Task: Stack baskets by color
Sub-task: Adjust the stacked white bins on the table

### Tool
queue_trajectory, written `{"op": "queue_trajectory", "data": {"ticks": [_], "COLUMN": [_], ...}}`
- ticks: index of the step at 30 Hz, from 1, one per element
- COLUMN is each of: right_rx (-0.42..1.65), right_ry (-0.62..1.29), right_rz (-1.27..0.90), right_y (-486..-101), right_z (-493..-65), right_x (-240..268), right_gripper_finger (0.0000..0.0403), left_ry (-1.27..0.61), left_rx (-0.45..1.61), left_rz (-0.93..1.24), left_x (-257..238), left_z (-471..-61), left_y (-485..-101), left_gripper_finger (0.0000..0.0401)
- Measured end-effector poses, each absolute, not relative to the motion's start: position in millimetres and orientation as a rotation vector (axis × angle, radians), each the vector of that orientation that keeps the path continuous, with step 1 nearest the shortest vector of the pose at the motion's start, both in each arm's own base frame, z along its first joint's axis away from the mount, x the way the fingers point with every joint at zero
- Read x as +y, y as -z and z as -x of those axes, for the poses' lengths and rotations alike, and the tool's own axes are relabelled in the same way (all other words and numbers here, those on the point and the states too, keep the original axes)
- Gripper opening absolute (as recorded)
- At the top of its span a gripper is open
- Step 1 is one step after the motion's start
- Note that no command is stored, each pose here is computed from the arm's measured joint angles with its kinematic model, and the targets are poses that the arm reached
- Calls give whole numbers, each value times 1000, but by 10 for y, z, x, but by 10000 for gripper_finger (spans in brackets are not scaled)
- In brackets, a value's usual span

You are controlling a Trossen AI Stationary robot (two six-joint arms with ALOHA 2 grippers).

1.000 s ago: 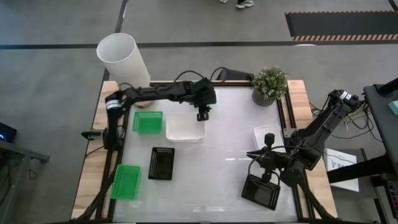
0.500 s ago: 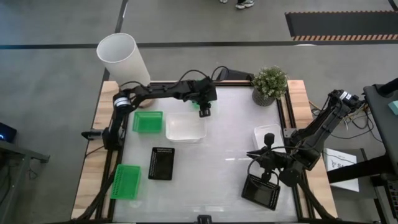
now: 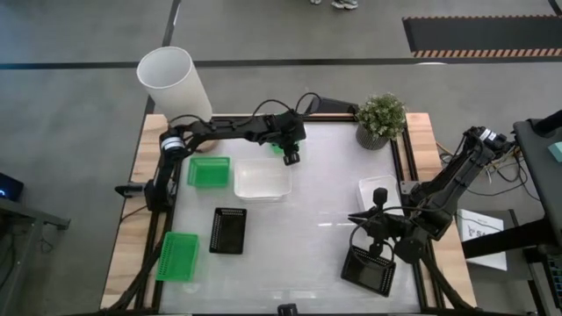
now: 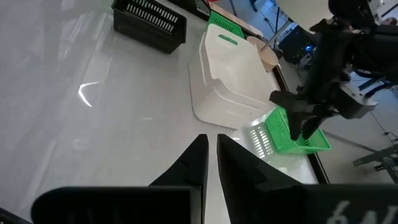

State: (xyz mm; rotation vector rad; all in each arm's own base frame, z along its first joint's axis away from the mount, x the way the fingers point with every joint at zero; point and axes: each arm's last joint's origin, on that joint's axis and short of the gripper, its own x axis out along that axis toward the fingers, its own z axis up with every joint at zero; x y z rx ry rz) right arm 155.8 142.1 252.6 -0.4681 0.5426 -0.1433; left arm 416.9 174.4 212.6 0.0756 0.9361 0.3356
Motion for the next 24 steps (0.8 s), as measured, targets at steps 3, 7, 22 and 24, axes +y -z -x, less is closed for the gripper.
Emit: {"op": "queue_trajectory", "data": {"ticks": [3,7,22,24], "right_rx": [543,542,542,542], "right_ry": [143,143,143,143], "right_rz": [469,469,469,469], "right_y": [-2526,-2526,-2526,-2526], "right_z": [-1558,-1558,-1558,-1558], "right_x": [1421,1421,1421,1421], "right_gripper_finger": [27,27,27,27], "left_ry": [-344,-358,-366,-367], "left_rx": [910,905,928,921], "left_rz": [-71,-77,-71,-73], "left_x": [1742,1748,1741,1735], "left_z": [-4174,-4170,-4136,-4126], "left_y": [-2069,-2048,-1961,-2014], "left_gripper_finger": [141,141,141,141]}}
